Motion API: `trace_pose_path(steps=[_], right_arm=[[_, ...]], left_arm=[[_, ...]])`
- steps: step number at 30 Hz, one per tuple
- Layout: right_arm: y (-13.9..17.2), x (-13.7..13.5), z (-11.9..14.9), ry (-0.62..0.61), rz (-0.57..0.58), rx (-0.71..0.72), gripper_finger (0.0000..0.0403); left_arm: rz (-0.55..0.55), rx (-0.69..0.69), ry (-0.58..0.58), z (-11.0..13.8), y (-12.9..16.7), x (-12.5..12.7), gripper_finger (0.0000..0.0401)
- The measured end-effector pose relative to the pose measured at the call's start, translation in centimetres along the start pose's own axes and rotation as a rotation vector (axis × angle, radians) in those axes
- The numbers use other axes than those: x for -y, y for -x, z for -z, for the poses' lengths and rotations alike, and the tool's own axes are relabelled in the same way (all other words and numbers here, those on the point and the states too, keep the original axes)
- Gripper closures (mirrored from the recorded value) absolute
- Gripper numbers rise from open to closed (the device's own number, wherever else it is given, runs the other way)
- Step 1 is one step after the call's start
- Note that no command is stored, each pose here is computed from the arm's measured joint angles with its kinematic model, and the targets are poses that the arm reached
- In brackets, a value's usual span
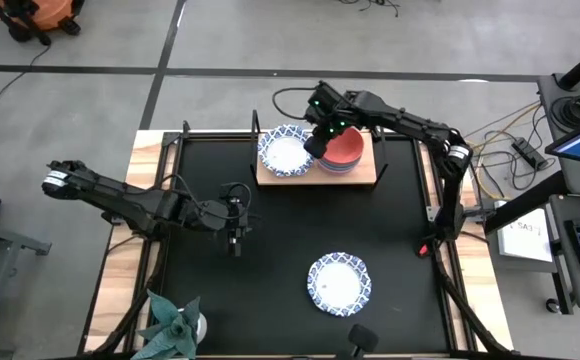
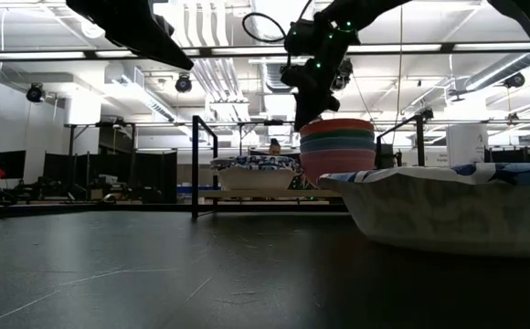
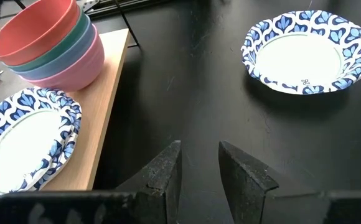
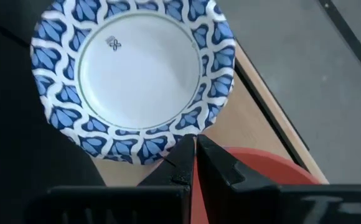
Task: Place and stack bowls onto a shelf
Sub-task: Stack the orange bowl on top of the green bowl on the shelf, then stack the white and blue bowl on top of the white and blue bowl on the shelf
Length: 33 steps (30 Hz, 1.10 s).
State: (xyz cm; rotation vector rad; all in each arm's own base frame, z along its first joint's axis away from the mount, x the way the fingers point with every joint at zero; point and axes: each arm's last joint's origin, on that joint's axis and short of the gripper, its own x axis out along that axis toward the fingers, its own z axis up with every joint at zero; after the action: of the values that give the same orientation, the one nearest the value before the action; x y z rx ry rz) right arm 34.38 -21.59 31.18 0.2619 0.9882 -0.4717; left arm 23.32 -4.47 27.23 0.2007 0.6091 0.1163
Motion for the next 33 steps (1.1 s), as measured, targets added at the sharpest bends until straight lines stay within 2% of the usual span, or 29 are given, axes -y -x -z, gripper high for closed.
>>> trace_pose_path(steps=[6,11,15,19,26,33], right_arm=[[0.9,-0.6,-0.4,0.017,-0.005,0.034,0.0394],[4.1,-1.7,-0.5,0.069,-0.033,0.132,0.0394],[5.9,-3.4,0.9,0.126,-0.103,0.204,0.0394],[7.5,-5.7,3.7,0.185,-0.168,0.266,0.0394],[7.6,-10.2,11.1,0.279,-0.303,0.371,0.0394],[7.2,-12.2,18.0,0.382,-0.422,0.532,0.0394]], left_arm=[[0.0,0.0,0.0,0.0,0.0,0.0,0.0313],[0.0,0.001,0.0,0.0,0.0,0.0,0.0313],[0.0,0.016,0.006,-0.2,0.0,0.0,0.0313],[-0.001,0.047,0.018,-0.5,0.0,0.0,0.0313],[-0.002,0.116,0.043,-1.2,0.0,0.0,0.0313],[-0.001,0.177,0.098,-1.9,-2.0,0.7,0.0313]])
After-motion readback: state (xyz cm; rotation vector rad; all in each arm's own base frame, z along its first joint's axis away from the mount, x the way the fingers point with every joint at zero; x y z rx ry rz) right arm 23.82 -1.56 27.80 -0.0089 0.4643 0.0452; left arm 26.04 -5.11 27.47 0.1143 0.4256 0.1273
